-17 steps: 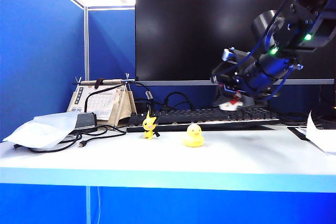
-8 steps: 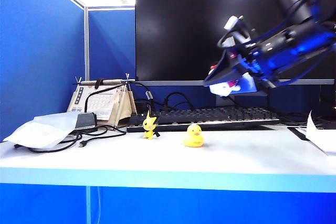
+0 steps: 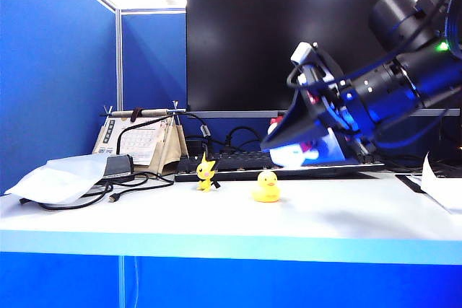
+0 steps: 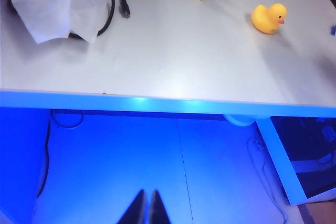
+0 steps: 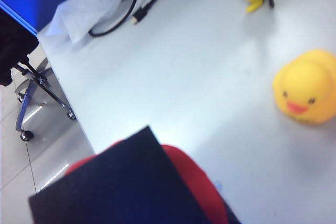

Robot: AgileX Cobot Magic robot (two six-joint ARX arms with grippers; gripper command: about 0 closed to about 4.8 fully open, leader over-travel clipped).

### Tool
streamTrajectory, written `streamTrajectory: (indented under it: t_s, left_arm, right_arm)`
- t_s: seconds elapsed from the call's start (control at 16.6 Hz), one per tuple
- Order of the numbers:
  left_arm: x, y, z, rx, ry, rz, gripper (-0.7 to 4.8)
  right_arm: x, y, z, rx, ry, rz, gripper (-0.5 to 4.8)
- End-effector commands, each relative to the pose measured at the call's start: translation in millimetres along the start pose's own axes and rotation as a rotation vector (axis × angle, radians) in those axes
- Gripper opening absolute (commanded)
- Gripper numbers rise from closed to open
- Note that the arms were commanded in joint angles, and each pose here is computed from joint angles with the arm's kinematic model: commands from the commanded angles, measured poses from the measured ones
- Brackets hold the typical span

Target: Pick up the doll with a different color than the other dolls and place it near you.

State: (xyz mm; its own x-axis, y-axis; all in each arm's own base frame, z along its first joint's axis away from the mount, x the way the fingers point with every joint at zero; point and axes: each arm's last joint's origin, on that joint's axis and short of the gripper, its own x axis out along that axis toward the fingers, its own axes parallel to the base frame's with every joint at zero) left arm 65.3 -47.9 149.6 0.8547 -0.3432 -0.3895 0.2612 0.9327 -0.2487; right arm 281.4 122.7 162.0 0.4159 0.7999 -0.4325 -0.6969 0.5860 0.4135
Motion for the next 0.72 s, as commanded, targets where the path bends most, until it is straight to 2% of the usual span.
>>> streamTrajectory:
  t_s: [0.06,0.36,0.72]
  left_arm:
    - [-0.2,-0.2,0.4,-0.003,-0.001,-0.005,0.22]
    - [-0.2,-0.2,0.4,-0.003,-0.001,-0.005,0.22]
    - [-0.2,-0.2,0.4,-0.003,-0.001,-0.005,0.22]
  right_arm:
    - [-1.8,-0.6,-7.4,-0.021,-0.002,-0.029,1.04]
    - [1.9,-7.3,-31.4,0.012,0.05,-0.087,1.04]
    - [24.8,-28.3,-60.4,0.061,0.112,-0.11,1.06]
